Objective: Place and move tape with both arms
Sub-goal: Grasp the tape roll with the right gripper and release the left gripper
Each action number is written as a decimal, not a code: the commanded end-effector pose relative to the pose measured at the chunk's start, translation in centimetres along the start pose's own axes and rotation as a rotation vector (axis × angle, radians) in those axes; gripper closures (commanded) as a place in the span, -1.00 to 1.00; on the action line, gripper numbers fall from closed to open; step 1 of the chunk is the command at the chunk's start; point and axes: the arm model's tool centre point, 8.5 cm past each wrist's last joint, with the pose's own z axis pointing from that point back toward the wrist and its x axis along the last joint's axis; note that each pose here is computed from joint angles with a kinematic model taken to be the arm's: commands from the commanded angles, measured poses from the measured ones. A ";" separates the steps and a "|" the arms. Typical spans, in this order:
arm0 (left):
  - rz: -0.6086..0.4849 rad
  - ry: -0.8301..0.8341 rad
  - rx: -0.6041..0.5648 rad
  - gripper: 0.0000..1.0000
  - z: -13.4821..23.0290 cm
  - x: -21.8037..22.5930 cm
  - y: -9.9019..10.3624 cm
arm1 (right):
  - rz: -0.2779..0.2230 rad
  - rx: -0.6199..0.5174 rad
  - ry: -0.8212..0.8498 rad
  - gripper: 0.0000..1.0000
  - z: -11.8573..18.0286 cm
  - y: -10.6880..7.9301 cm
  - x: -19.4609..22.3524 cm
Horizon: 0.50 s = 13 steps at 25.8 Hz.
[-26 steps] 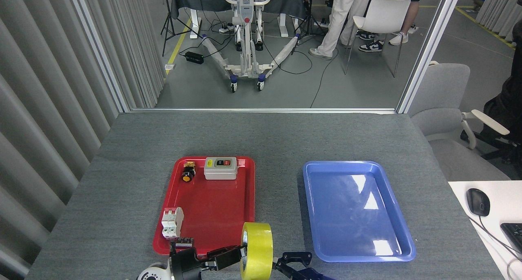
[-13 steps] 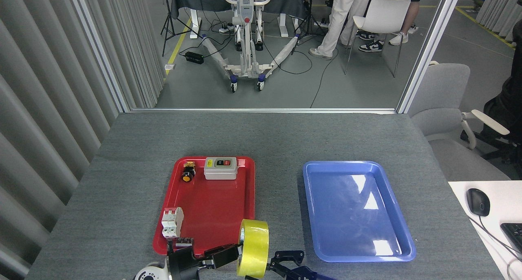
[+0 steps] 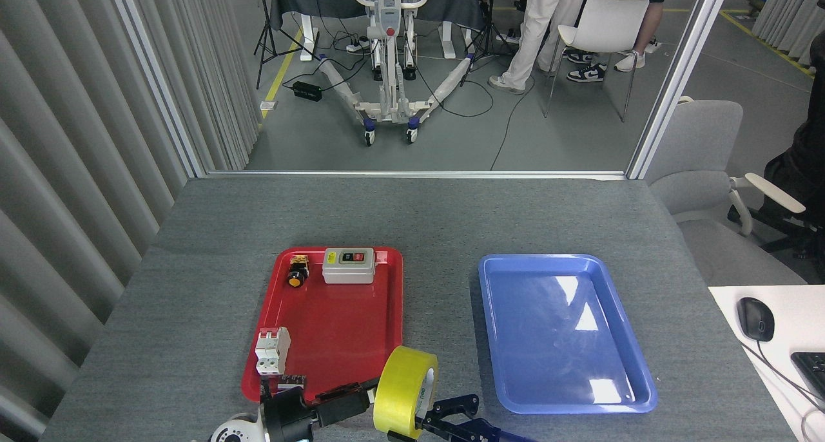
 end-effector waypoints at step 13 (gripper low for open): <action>-0.014 0.097 0.117 -1.00 2.8 -1.6 1.9 | -0.015 -0.048 0.194 0.64 3.9 -1.6 -4.9</action>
